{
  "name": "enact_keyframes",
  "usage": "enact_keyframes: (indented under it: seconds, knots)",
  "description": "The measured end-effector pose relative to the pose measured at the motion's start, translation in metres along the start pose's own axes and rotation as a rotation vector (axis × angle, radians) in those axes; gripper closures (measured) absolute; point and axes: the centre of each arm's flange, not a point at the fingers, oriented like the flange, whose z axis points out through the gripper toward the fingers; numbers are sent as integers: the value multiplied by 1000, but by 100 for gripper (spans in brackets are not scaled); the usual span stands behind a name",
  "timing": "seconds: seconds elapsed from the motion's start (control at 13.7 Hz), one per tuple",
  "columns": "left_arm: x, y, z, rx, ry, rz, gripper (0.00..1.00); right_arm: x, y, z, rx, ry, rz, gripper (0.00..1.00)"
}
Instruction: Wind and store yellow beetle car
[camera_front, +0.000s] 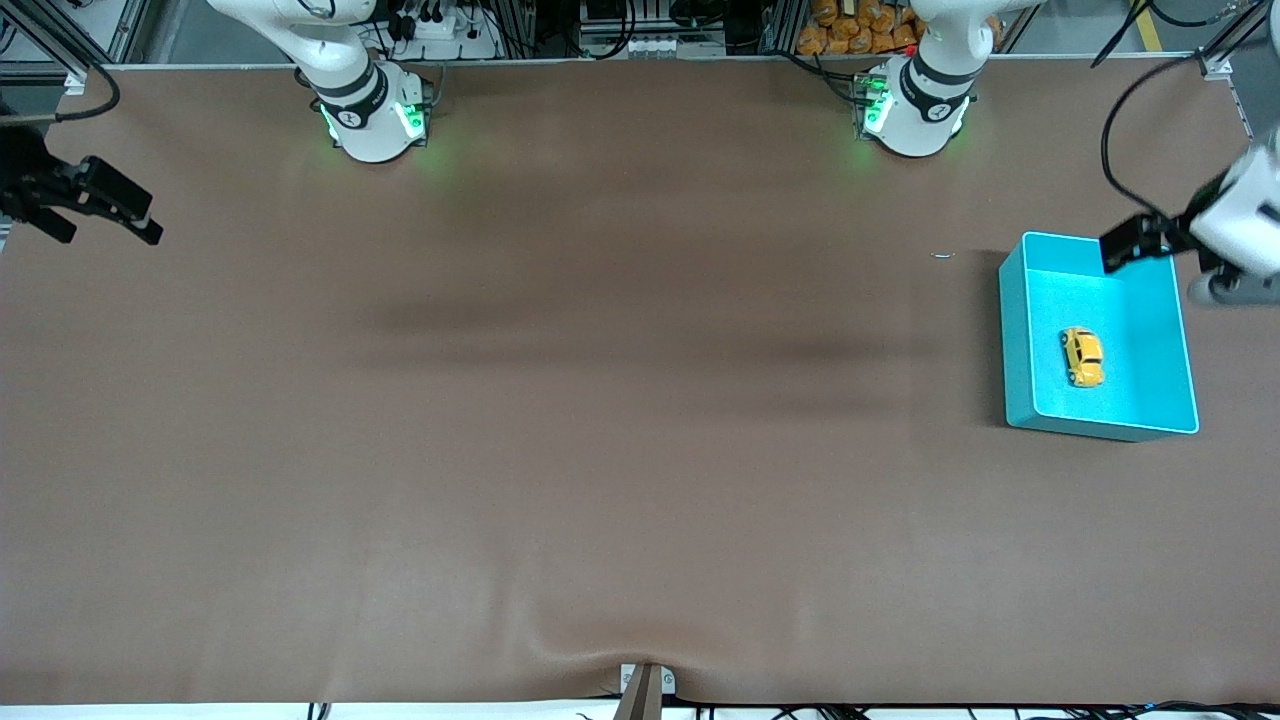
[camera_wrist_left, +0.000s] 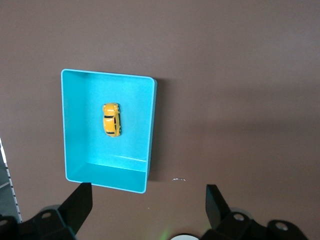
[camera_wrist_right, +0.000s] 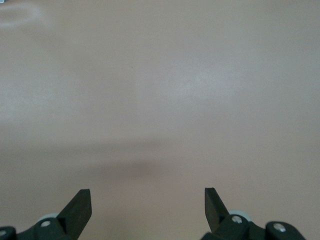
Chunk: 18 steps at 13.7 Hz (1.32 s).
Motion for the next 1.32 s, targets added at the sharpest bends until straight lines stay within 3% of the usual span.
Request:
enact_keyframes:
  seconds: [0.29,1.32]
  knots:
    - [-26,34,-27,-50,13,53,0,-5,1,0,0,-7,-52,0]
    - [-17,41,-16,-115,-6,21,0,-6,8,0,24,-18,-81,0]
